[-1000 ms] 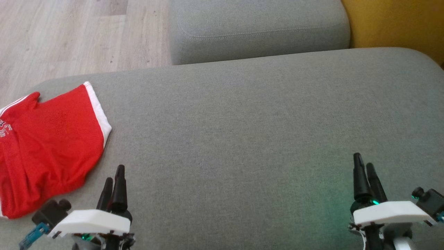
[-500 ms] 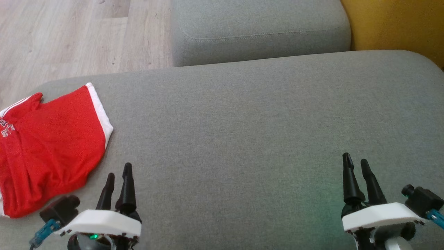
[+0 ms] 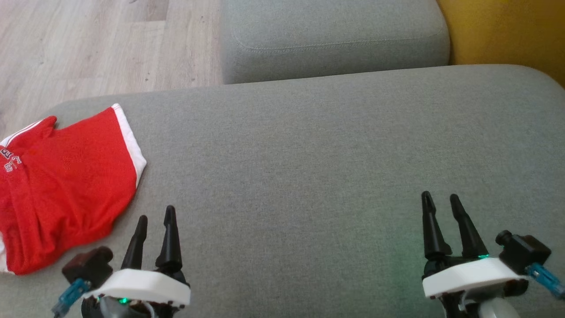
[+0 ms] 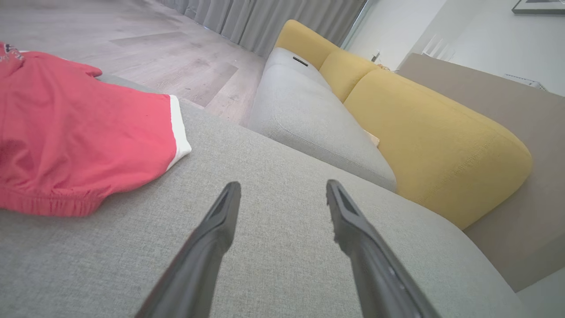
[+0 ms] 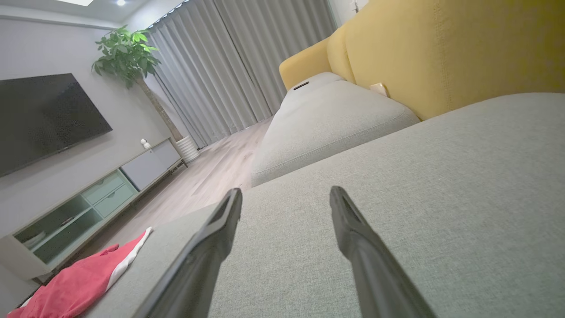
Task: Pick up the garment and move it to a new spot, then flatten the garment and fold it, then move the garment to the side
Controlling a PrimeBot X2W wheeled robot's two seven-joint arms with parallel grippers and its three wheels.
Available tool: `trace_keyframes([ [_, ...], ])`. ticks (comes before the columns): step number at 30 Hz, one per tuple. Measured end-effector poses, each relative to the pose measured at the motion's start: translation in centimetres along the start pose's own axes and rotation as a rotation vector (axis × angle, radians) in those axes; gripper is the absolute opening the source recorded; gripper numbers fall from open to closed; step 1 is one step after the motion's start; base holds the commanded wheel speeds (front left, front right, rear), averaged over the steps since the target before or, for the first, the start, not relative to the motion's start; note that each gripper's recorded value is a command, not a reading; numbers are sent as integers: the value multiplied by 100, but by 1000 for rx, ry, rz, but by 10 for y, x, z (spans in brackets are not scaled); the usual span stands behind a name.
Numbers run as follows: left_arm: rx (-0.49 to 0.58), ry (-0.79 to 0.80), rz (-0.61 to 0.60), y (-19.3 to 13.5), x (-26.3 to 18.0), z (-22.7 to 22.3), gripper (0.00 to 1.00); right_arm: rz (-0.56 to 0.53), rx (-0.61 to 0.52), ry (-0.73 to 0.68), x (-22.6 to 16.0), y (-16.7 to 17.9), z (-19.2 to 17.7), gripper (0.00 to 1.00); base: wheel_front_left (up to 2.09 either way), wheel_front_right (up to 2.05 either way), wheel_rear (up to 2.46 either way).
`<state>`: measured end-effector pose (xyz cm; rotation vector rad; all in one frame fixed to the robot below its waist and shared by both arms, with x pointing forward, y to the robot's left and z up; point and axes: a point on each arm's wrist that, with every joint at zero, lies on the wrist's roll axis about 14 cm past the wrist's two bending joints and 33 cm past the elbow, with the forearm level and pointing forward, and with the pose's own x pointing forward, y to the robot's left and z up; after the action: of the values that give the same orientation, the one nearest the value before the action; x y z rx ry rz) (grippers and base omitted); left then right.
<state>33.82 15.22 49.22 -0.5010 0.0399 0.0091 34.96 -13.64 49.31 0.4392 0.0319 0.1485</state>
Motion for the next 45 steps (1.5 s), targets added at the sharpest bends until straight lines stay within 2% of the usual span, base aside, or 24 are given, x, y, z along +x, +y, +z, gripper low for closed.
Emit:
trace_keyframes([
  [34, 396, -167, -101, -34, -14, 24, 100, 165, -410, -51, -5, 40, 0, 100, 0, 0, 0],
  [45, 413, -166, -109, -35, -14, 23, 100, 167, -419, -49, -5, 40, -1, 100, 0, 0, 0],
])
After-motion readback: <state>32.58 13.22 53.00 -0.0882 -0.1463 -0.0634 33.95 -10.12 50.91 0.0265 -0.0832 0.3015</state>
